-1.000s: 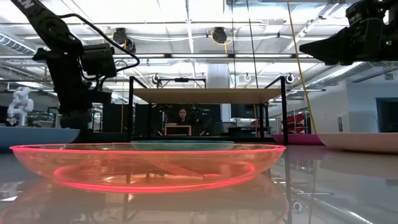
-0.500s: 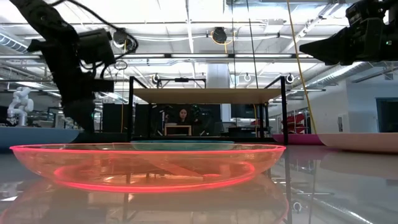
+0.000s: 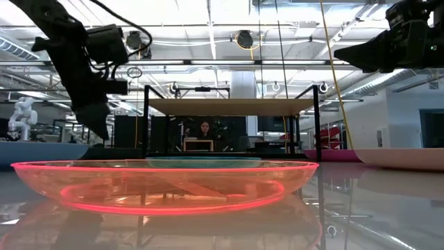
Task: Place and stack plates onto a shelf
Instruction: Put the black plate on the shelf
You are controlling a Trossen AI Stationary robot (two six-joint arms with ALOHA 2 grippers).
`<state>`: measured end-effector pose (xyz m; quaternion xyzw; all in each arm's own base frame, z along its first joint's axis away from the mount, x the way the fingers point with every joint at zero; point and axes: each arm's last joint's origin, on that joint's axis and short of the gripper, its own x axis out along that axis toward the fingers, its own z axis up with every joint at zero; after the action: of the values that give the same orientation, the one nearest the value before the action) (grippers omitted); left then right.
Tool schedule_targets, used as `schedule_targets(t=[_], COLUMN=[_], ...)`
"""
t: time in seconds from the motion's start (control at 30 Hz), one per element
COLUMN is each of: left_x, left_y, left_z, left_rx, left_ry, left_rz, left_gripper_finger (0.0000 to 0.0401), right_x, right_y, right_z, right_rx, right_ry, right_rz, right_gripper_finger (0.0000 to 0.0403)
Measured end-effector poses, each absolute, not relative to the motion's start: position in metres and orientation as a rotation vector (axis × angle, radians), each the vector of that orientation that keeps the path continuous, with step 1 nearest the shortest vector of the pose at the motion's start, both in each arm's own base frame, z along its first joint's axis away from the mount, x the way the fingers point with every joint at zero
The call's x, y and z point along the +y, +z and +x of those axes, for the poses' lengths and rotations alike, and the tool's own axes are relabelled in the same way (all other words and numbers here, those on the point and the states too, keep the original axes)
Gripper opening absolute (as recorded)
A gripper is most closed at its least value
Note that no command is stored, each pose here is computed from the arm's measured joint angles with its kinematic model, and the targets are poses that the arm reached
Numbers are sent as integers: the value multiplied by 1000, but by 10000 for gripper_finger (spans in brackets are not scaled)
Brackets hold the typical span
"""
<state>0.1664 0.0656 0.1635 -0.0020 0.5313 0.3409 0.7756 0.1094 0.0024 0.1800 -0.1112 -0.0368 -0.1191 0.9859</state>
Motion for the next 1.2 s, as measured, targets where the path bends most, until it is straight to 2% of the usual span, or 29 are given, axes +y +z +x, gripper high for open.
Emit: schedule_targets(t=[0.23, 0.47, 0.6, 1.07, 1.2], left_x=[81, 89, 89, 90, 89], left_y=[145, 127, 123, 121, 123], left_z=[167, 172, 173, 174, 174], left_rx=[1265, 1341, 1366, 1360, 1349], left_ry=[819, 836, 833, 837, 833], left_rz=[-6, -16, -13, 2, 1], left_gripper_finger=[188, 199, 169, 18, 13], right_x=[2, 2, 2, 2, 2], right_y=[180, 180, 180, 180, 180], right_z=[109, 109, 109, 109, 109], right_rx=[-74, -73, -73, -73, -73], right_ry=[-239, -239, -239, -239, -239], right_rz=[-223, -224, -224, -224, -224], right_gripper_finger=[50, 50, 50, 50, 50])
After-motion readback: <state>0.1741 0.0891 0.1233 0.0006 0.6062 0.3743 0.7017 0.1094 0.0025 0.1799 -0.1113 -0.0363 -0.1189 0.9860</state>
